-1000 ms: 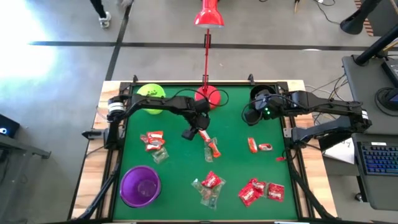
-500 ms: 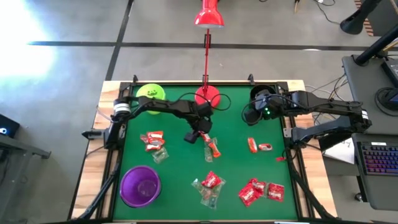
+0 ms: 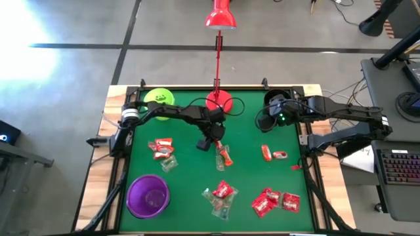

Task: Sort candy
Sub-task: Put the orange candy into the violet bucket

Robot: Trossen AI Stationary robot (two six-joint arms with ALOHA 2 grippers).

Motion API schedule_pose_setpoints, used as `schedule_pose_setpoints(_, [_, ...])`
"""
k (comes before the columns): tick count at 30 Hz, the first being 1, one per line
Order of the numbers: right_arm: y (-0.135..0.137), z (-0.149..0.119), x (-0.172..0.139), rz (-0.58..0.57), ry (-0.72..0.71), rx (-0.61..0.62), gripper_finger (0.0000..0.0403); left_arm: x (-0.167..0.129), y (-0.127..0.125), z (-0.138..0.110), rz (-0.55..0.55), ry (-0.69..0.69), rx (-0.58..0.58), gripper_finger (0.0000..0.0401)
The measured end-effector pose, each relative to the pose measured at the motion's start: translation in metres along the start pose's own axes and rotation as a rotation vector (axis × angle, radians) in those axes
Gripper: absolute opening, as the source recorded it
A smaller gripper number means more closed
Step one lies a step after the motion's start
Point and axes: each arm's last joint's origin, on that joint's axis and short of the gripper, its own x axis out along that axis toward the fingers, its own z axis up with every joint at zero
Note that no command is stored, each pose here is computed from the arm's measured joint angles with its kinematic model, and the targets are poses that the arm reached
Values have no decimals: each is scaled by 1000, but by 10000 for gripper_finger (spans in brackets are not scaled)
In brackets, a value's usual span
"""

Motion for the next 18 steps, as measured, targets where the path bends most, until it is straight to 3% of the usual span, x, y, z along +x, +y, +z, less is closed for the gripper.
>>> schedule_pose_setpoints(3, [0, 0, 0, 0, 0, -4, 137, -3, -2, -1, -8, 11, -25, 9])
schedule_pose_setpoints(8, [0, 0, 0, -3, -3, -9, 137, -15, -7, -3, -24, 51, -67, 8])
schedule_pose_setpoints(18, [-1, 1, 0, -28, -35, -18, 137, -75, -22, 2, -34, 58, -138, 1])
